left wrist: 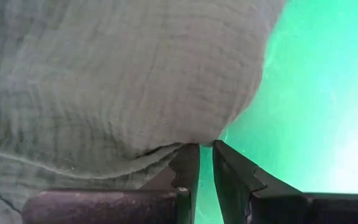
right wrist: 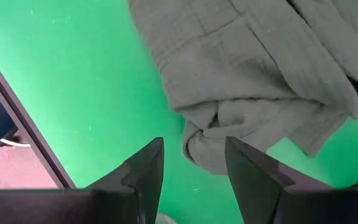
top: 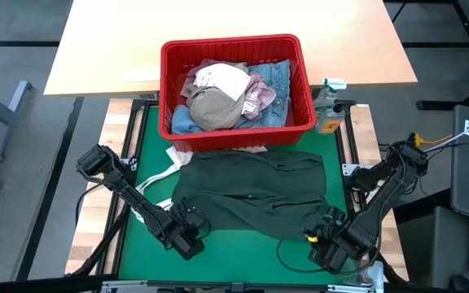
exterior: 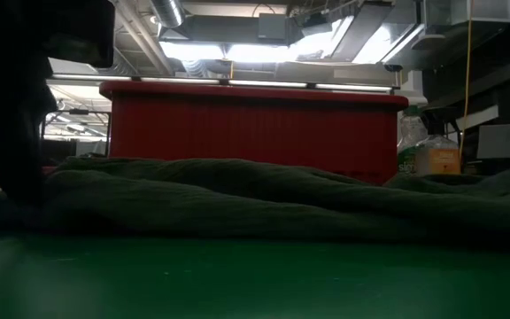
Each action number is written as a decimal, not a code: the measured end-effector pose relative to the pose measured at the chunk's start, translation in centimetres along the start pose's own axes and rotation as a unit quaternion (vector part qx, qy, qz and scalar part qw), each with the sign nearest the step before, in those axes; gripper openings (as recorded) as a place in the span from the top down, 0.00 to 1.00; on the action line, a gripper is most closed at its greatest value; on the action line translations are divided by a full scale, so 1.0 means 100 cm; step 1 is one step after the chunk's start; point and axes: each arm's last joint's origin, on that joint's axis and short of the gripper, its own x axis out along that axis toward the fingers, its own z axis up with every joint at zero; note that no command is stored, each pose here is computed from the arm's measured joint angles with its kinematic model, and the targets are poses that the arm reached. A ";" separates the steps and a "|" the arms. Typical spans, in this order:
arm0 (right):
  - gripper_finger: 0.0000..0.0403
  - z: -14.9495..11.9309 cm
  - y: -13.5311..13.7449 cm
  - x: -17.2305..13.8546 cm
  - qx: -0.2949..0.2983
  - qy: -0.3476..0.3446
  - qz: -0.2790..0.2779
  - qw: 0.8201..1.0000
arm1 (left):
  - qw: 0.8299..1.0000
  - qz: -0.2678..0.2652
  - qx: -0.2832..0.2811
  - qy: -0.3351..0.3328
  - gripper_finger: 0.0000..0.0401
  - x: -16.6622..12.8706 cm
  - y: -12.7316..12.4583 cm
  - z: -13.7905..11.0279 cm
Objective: Fold laundry
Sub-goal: Fold the green shirt
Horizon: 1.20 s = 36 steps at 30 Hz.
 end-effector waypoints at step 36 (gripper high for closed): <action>0.58 -0.001 0.000 0.000 0.000 0.017 0.000 1.000 | 0.998 0.049 0.044 -0.008 0.83 0.019 -0.001 -0.010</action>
